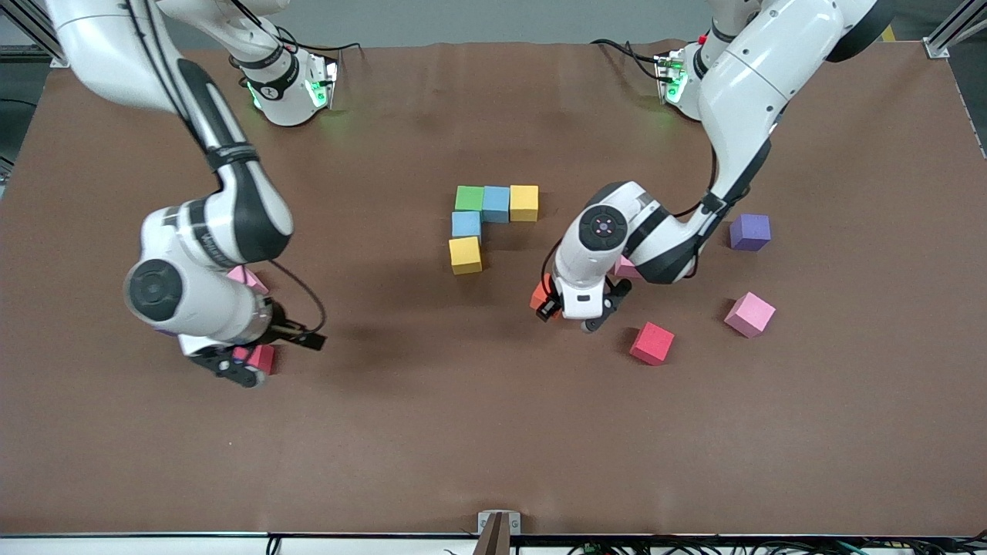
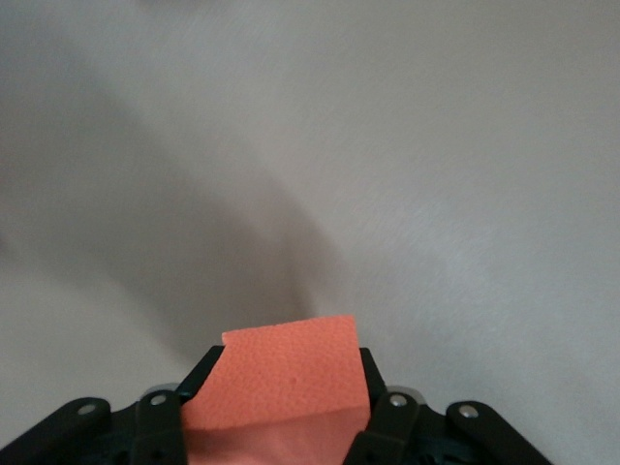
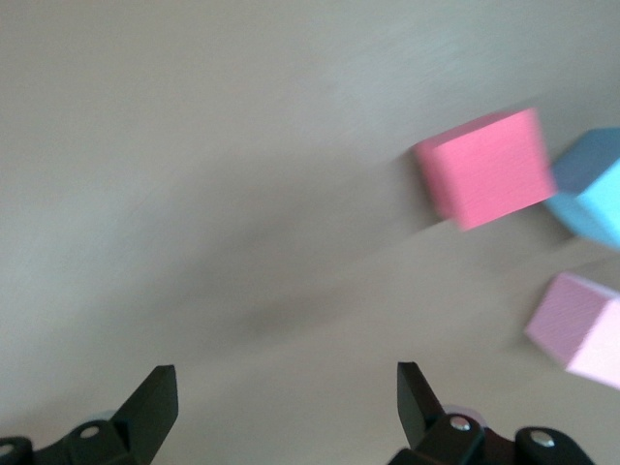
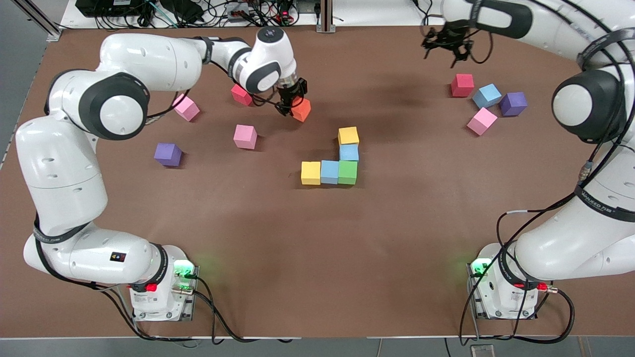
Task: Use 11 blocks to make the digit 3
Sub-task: 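Lower orange beside yellow with the left gripper while the right gripper reaches red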
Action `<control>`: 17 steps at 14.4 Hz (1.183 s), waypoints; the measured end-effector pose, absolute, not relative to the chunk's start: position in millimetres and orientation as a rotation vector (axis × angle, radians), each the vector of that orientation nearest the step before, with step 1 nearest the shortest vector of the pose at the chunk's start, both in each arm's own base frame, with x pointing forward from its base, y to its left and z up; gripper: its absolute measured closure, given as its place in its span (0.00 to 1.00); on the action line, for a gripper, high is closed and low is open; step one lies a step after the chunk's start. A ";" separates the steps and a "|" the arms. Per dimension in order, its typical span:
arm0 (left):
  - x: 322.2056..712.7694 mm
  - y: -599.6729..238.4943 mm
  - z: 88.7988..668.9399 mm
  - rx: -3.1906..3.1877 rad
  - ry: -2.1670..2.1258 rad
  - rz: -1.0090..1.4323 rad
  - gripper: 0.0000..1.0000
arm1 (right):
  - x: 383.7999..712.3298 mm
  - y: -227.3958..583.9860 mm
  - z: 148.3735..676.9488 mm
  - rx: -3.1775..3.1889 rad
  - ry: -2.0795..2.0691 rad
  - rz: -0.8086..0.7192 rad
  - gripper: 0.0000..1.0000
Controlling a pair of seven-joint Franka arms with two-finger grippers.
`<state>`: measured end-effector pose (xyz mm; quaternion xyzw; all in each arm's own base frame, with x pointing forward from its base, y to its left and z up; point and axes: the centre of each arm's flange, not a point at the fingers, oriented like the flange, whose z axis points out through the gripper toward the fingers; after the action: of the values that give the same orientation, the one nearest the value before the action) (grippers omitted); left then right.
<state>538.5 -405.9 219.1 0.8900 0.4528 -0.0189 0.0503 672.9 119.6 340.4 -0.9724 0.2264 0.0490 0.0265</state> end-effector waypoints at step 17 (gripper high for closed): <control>440.9 -485.2 193.1 2.363 2.012 -0.125 0.43 | 656.9 9.2 391.1 -2.998 0.917 0.276 0.00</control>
<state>440.9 -485.2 193.1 0.7605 0.6478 -0.0402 0.0177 656.9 9.2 391.1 -0.9526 0.2914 0.0877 -0.0031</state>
